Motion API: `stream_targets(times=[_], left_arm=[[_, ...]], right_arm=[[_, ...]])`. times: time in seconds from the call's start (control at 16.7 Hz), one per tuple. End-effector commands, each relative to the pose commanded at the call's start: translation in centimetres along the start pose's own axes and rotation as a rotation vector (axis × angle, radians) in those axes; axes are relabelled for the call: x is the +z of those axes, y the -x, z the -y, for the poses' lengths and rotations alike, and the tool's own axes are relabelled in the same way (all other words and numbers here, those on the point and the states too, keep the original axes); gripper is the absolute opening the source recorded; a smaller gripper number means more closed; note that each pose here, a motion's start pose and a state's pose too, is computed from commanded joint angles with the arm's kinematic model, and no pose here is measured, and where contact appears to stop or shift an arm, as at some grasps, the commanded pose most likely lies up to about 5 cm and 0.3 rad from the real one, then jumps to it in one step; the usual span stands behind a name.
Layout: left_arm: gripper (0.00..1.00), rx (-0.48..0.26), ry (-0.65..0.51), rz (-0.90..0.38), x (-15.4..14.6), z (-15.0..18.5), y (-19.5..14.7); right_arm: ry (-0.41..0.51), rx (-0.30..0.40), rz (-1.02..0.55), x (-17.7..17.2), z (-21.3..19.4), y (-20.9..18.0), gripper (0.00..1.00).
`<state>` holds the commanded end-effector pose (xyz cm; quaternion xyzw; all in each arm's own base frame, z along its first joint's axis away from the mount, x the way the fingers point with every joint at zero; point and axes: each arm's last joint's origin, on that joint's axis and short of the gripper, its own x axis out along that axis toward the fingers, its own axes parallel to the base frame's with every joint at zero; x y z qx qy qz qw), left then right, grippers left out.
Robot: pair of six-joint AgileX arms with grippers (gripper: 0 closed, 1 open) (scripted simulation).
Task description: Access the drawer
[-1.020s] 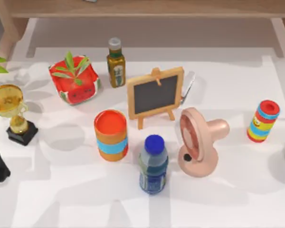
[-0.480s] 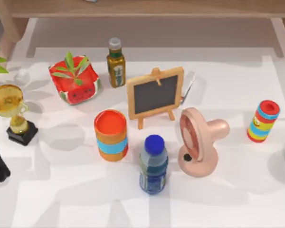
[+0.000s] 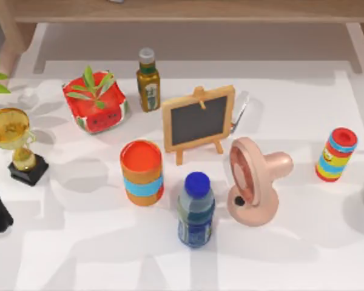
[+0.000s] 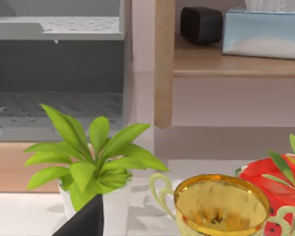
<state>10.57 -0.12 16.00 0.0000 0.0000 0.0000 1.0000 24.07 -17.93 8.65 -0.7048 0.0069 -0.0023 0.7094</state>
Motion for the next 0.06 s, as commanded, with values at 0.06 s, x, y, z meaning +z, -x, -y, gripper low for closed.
stream_targets(times=[0.06], left_arm=[[1.00, 0.000, 0.000, 0.000, 0.00, 0.00, 0.00]], right_arm=[[0.000, 0.000, 0.000, 0.00, 0.00, 0.00, 1.00]])
